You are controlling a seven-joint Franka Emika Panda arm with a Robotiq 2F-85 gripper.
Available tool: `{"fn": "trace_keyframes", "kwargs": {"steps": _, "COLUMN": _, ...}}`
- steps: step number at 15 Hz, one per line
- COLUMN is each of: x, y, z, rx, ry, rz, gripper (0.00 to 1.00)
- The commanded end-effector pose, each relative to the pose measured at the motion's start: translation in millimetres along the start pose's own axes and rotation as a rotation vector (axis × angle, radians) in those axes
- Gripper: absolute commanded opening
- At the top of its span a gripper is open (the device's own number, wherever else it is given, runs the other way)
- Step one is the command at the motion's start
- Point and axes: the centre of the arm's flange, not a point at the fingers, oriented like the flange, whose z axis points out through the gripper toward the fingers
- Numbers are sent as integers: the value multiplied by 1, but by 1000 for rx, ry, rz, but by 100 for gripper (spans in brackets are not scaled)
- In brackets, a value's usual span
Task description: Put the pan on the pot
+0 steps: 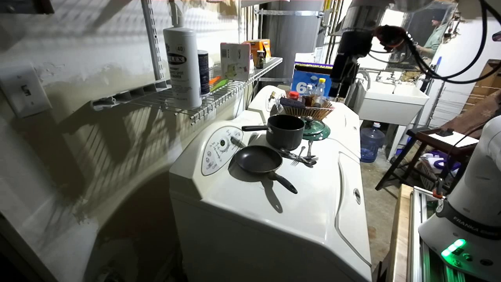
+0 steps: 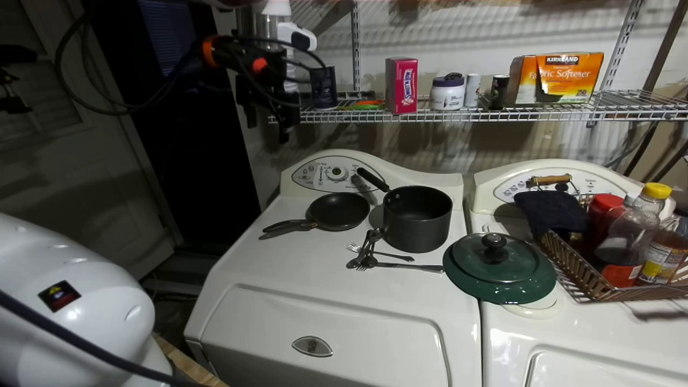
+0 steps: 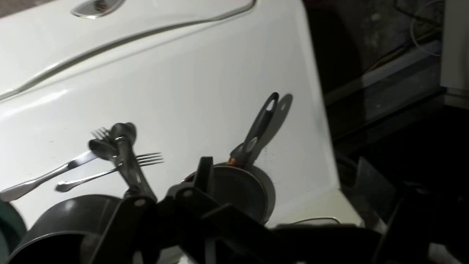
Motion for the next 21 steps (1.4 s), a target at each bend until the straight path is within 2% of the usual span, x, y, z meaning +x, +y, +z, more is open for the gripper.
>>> {"fn": "trace_keyframes", "kwargs": {"steps": 1, "x": 10, "y": 7, "z": 71, "rx": 187, "ry": 49, "rz": 44, "gripper": 100}}
{"fn": "trace_keyframes", "kwargs": {"steps": 7, "x": 8, "y": 52, "z": 171, "rx": 456, "ry": 172, "rz": 84, "gripper": 100}}
{"fn": "trace_keyframes", "kwargs": {"steps": 10, "x": 2, "y": 68, "z": 203, "rx": 607, "ry": 135, "rz": 68, "gripper": 100}}
{"fn": "trace_keyframes", "kwargs": {"steps": 11, "x": -4, "y": 58, "z": 174, "rx": 511, "ry": 149, "rz": 94, "gripper": 100}}
{"fn": "trace_keyframes", "kwargs": {"steps": 16, "x": -4, "y": 59, "z": 177, "rx": 505, "ry": 151, "rz": 88, "gripper": 100}}
{"fn": "trace_keyframes", "kwargs": {"steps": 18, "x": -4, "y": 59, "z": 177, "rx": 505, "ry": 152, "rz": 88, "gripper": 100}}
{"fn": "trace_keyframes", "kwargs": {"steps": 21, "x": 7, "y": 74, "z": 209, "rx": 597, "ry": 119, "rz": 167, "gripper": 100}}
